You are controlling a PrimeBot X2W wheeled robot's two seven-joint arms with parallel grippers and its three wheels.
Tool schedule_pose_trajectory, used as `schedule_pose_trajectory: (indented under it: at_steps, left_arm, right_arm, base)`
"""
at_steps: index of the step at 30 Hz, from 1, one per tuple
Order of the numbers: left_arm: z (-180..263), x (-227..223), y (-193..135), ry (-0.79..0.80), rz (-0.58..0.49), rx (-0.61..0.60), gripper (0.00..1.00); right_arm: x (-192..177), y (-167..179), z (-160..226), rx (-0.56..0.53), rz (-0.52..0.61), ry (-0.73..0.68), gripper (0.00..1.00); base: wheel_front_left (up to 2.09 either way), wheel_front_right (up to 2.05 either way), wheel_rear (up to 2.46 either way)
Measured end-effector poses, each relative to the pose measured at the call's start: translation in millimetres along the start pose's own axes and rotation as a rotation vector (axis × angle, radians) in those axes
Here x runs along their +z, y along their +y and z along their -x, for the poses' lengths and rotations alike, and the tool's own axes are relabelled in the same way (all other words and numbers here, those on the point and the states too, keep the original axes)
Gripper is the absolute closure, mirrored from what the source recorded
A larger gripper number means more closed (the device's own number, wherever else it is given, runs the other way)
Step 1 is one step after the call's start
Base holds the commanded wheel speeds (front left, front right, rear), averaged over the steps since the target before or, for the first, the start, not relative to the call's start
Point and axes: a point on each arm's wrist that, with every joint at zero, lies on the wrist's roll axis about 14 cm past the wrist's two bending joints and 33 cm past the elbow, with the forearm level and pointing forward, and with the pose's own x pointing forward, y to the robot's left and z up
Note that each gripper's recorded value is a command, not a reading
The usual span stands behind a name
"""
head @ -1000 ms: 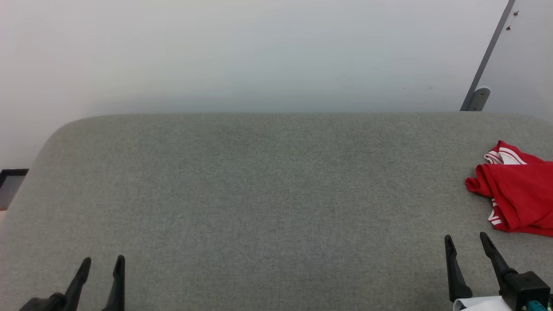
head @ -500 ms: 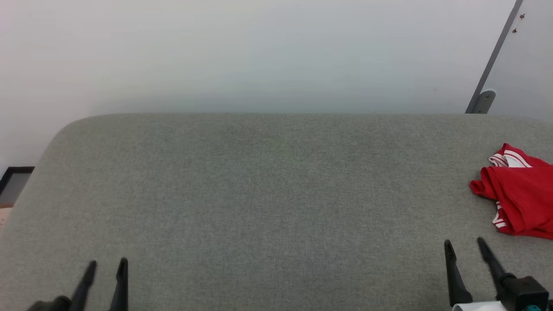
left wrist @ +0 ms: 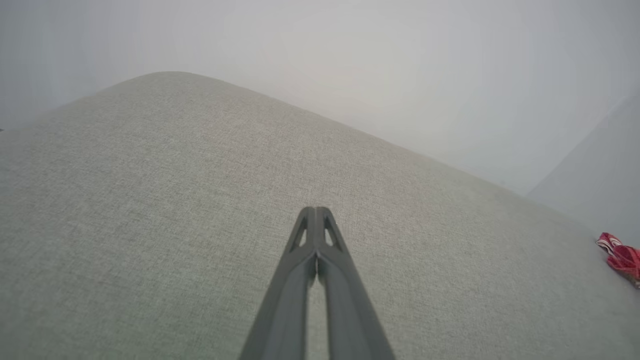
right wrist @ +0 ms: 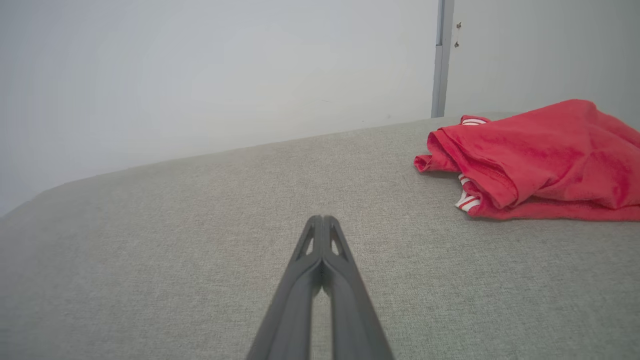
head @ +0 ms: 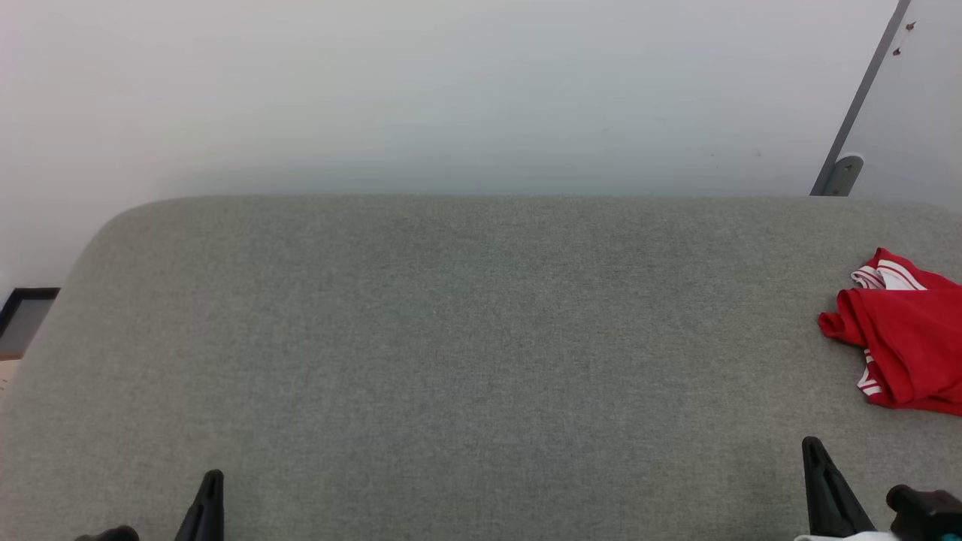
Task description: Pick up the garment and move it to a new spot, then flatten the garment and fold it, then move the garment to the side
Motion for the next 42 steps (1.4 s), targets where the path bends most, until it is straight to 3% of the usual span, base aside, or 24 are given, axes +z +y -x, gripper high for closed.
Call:
schedule_pose_trajectory:
  at_steps: [18,42]
  left_arm:
    - [-13,2,-6,0.000,0.290,0.034,1.00]
    - [-26,3,-19,0.006,0.598,0.034,1.00]
  right_arm:
    - [5,-6,-9,-0.047,-0.325,-0.001,1.00]
    - [8,-7,-20,-0.062,-0.670,0.005,1.00]
  base:
    - [0.00,0.00,0.00]
    - [0.00,0.00,0.00]
